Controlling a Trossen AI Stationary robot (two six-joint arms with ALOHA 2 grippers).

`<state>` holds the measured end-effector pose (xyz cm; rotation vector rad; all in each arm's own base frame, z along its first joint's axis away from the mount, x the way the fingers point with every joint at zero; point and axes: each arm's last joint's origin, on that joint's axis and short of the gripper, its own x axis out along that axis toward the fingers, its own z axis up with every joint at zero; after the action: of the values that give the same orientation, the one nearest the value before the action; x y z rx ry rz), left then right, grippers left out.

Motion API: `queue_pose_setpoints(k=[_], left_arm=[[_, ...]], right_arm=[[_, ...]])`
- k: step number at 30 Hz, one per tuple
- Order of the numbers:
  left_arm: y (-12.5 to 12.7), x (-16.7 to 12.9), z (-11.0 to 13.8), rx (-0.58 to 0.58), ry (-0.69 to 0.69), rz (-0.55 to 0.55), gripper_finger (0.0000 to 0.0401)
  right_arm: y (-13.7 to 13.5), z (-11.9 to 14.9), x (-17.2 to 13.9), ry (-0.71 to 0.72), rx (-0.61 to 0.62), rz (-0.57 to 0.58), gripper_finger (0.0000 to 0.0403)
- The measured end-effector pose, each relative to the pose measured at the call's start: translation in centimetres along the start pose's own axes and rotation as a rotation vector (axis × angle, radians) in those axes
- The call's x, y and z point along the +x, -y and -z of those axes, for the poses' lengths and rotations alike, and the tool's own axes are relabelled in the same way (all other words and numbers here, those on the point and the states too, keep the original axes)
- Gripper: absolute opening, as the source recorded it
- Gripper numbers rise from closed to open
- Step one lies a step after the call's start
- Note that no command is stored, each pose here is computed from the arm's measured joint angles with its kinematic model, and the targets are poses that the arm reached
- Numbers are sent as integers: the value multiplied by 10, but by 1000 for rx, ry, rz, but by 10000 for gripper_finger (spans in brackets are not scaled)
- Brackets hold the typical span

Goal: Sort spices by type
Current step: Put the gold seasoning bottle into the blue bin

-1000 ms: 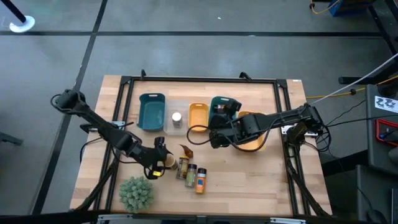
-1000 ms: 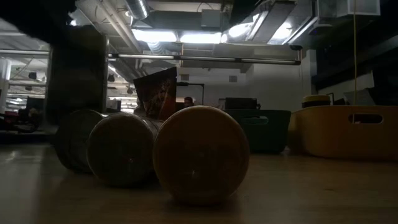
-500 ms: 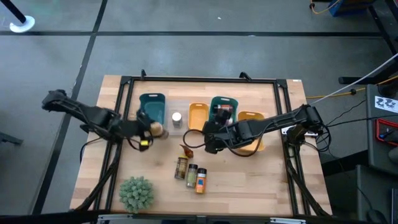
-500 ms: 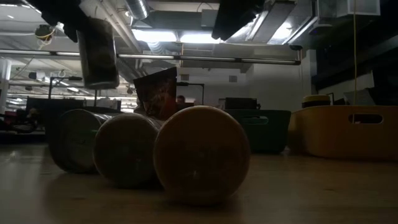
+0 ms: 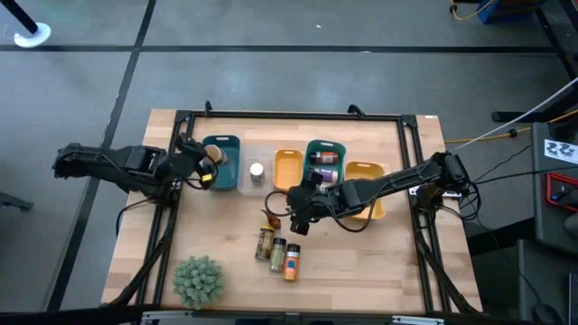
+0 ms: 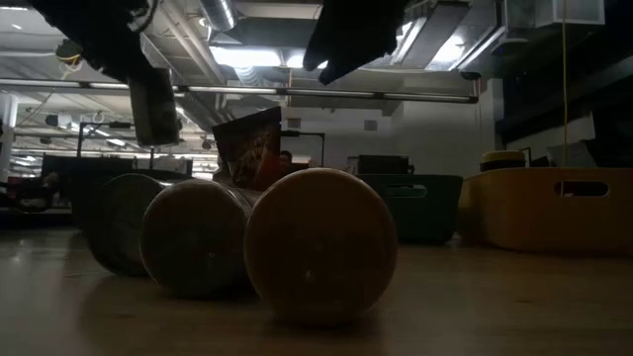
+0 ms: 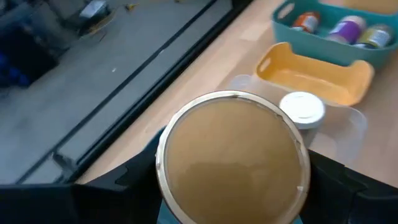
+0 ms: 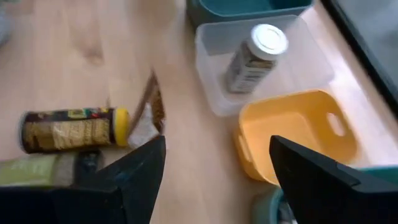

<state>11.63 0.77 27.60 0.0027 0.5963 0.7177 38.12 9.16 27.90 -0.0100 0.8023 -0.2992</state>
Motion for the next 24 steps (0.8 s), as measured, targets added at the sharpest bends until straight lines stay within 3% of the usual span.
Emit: queue_pose_setpoints(k=[9,24], left_arm=[[1,20,6,-142,-142,-134,267],[27,59,14,-291,-294,-271,269]], right_arm=[[-8,6,15,65,22,-118,287],[-20,16,43,64,-32,-126,287]])
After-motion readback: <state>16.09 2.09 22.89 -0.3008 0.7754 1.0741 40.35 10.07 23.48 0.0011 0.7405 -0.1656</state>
